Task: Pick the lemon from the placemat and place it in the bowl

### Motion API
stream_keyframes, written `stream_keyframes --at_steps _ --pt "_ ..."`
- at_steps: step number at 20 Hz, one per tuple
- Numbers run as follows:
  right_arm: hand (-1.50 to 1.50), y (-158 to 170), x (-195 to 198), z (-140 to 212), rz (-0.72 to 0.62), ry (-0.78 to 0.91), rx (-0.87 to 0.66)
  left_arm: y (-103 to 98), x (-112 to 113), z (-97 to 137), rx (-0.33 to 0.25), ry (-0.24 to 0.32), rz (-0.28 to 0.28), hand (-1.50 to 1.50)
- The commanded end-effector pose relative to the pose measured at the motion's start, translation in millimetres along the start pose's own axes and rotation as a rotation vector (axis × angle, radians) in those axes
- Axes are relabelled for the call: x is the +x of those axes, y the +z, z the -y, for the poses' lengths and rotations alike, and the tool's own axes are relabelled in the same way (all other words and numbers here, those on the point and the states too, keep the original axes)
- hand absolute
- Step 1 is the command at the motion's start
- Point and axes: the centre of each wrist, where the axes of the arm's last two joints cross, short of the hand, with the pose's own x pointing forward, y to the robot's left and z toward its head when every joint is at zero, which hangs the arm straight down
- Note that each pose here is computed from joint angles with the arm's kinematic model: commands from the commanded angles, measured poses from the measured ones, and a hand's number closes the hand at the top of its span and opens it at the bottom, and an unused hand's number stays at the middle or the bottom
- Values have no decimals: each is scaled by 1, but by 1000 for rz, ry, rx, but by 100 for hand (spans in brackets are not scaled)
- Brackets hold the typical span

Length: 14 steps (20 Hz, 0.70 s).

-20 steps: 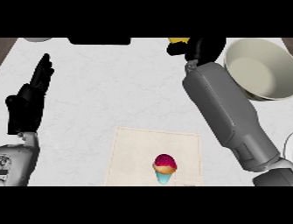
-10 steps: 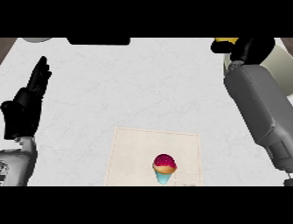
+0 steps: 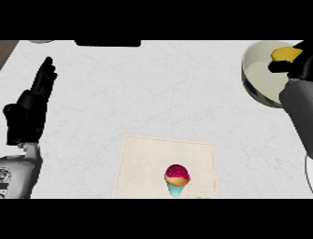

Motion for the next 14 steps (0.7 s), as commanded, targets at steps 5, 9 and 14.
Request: stream_keyframes --at_steps 5,9,14 --pt "150 -15 -43 -6 -185 -100 45 -2 2 8 -12 -5 11 0" --pt "-150 -27 -57 2 -159 -212 125 0 -3 4 -19 4 13 0" --pt "-150 -20 -72 -3 -95 -345 135 10 -11 13 -28 14 3 0"
